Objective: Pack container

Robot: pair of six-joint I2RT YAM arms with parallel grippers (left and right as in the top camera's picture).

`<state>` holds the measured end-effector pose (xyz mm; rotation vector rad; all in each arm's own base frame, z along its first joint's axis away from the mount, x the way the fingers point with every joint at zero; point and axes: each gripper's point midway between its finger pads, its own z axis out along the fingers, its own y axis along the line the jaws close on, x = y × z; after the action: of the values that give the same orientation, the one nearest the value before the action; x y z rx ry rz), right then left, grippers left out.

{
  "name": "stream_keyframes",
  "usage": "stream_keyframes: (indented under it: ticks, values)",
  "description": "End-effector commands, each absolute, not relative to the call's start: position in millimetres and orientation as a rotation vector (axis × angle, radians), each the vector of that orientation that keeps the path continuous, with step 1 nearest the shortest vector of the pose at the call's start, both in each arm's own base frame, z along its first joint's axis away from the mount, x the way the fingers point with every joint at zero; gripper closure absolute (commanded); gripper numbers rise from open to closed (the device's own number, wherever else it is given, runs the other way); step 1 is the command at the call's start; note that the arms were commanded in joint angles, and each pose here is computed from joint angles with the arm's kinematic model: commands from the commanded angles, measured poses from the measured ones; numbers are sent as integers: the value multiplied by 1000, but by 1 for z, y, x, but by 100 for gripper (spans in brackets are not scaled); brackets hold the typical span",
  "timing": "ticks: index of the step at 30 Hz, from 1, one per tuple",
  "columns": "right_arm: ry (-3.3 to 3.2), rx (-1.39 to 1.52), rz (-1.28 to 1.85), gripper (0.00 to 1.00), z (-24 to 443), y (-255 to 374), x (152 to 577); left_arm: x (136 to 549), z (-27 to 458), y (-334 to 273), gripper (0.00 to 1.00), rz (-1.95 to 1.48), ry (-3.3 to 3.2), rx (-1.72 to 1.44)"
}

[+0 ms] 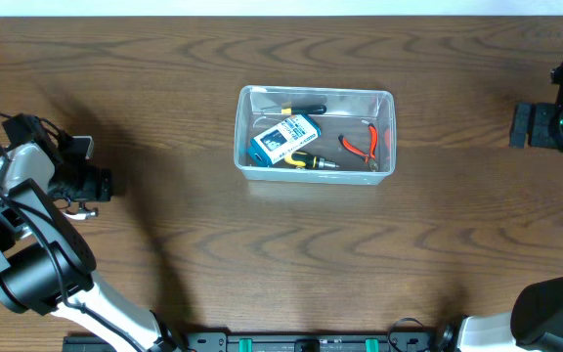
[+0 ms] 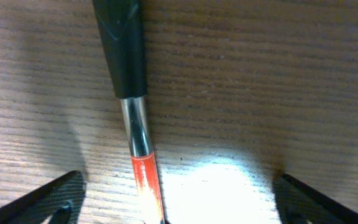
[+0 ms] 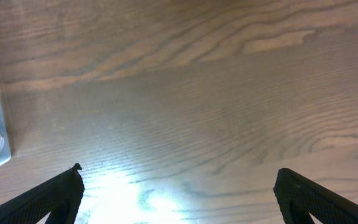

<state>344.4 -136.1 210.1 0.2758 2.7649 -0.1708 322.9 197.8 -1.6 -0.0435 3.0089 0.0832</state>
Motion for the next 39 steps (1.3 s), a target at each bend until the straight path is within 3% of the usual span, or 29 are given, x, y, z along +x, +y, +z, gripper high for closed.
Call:
stream_keyframes:
  ticks: [1, 8, 18, 39]
  values:
    - [2773, 284, -157, 1, 209, -132, 342, 314, -18, 206, 13, 138, 3069, -68]
    - [2779, 285, -156, 1, 209, -131, 341, 314, -18, 206, 39, 138, 3069, -68]
    - [2779, 285, -156, 1, 209, -131, 341, 314, -18, 205, 65, 135, 3073, -68]
    - [2785, 287, -169, 1, 208, -133, 339, 317, -19, 195, 70, 9, 3036, -81]
